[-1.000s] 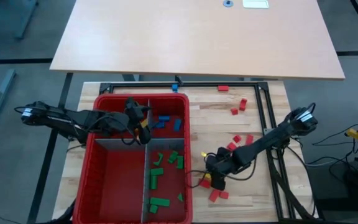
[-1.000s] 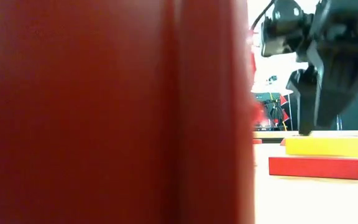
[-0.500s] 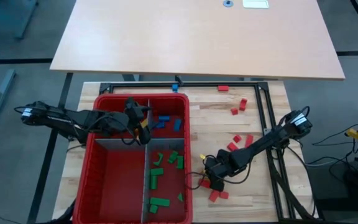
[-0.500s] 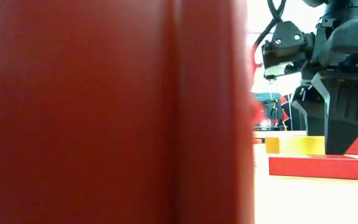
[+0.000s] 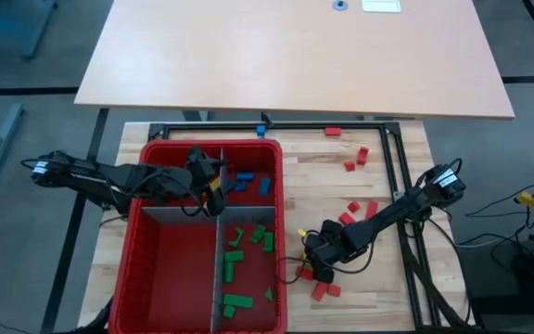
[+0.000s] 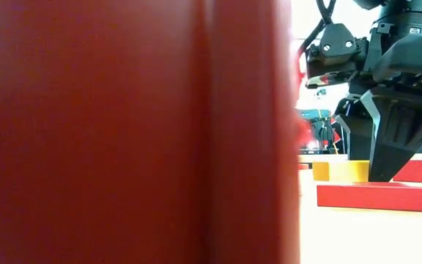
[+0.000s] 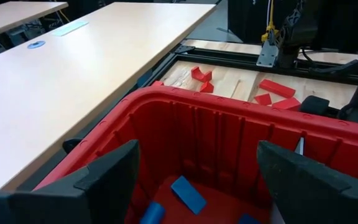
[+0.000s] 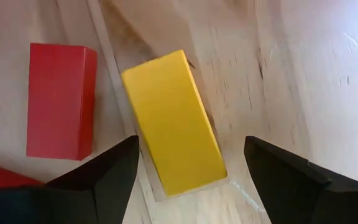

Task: Sort blocks

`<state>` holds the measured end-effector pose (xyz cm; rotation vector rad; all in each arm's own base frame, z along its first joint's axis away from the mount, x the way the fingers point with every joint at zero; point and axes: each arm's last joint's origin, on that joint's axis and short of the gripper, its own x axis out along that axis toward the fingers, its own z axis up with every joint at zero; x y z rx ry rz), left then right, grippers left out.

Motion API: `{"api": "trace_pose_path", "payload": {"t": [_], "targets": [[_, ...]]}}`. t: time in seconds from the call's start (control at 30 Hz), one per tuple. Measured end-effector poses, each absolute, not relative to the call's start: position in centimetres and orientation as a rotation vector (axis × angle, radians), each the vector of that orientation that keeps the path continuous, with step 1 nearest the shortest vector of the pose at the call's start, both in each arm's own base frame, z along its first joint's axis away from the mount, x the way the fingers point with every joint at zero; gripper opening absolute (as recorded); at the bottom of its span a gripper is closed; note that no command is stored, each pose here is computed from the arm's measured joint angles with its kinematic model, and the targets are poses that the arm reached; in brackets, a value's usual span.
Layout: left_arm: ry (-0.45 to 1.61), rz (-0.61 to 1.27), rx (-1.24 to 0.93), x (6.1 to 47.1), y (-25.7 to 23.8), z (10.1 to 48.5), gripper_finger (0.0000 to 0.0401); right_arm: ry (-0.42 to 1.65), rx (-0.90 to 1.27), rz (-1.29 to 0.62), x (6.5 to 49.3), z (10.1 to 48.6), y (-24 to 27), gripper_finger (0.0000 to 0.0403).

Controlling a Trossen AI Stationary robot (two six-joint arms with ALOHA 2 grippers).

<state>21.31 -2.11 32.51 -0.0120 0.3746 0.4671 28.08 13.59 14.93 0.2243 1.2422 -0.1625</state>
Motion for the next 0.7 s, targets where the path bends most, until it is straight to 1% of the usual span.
{"api": "trace_pose_path", "payload": {"t": [0.13,0.23,0.5,0.7], "targets": [[0.375,0.465,-0.013,21.32,-2.12,32.51,0.0310,1.242,0.212,-0.151,28.12,14.93,13.55,0.0281],[0.374,0.465,-0.013,21.32,-2.12,32.51,0.0310,1.242,0.208,-0.146,28.13,14.93,13.56,0.0278],[0.371,0.464,-0.018,21.32,-2.12,32.54,0.0310,1.160,0.211,-0.084,28.92,15.24,13.94,0.0249],[0.373,0.463,-0.022,21.31,-2.15,32.52,0.0310,1.159,0.212,-0.083,28.88,15.14,13.92,0.0228]]}}
